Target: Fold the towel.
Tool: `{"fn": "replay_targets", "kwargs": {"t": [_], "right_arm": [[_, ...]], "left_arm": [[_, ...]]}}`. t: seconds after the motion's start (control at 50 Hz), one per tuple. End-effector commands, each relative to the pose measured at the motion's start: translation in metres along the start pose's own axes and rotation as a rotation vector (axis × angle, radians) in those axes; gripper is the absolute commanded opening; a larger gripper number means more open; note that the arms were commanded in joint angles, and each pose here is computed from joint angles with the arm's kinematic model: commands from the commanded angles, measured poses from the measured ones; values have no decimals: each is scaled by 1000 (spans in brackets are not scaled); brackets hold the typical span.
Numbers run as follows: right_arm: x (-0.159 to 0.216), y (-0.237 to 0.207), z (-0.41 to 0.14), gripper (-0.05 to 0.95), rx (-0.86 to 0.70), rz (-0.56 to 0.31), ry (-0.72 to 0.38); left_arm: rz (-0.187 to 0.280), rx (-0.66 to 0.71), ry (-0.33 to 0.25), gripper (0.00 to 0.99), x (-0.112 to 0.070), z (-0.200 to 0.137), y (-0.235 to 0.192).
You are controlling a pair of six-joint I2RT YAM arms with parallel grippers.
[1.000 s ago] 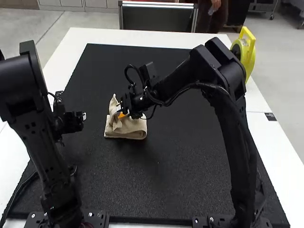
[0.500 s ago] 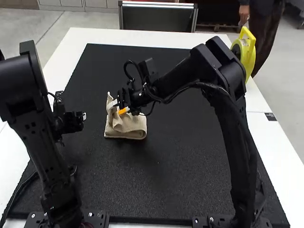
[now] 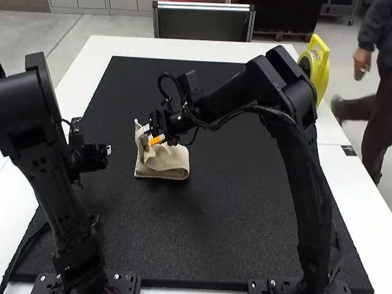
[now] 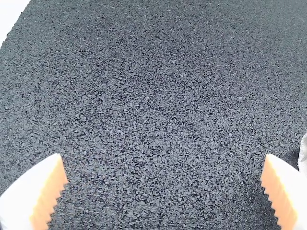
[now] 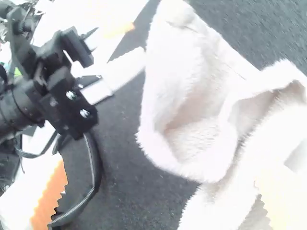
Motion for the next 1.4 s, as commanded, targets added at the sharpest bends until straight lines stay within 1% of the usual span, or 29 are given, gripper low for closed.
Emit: {"fn": "replay_targets", "kwargs": {"t": [0.0, 0.34, 0.5, 0.78, 0.92, 1.14, 1.24, 1.32, 1.38], "right_arm": [[39, 12, 3, 907, -7, -60, 74], [48, 15, 2, 907, -7, -69, 96], [58, 27, -5, 907, -32, -92, 107], [65, 40, -19, 907, -68, -102, 110], [62, 47, -28, 907, -86, -99, 101], [45, 42, -37, 900, -72, -52, 64], [41, 38, -37, 774, -60, -40, 57], [35, 37, -39, 551, -63, -36, 46], [31, 35, -40, 430, -61, -26, 38]], "left_arm": [[8, 0, -22, 961, -3, 1, -2], [1, 12, -29, 961, -4, 1, -7], [-4, 20, -31, 961, -5, 1, -10], [-6, 23, -35, 961, -5, 2, -12], [-6, 21, -34, 961, -5, 2, -11], [-7, 22, -37, 961, -5, 2, -11], [-8, 23, -38, 961, -5, 2, -12], [-8, 21, -36, 961, -5, 2, -11], [-6, 18, -35, 961, -5, 2, -10]]}}
Point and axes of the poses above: each hand's point on the last joint's axis, 136 mm out from that joint toward the fingers, its own z axis out along the fingers, its own x axis along the line the jaws close on, y = z × x, the point moved 5 cm from there along -z, back along the fingers, and after that the axes turned 1 degree about z, right-handed, at the moved point
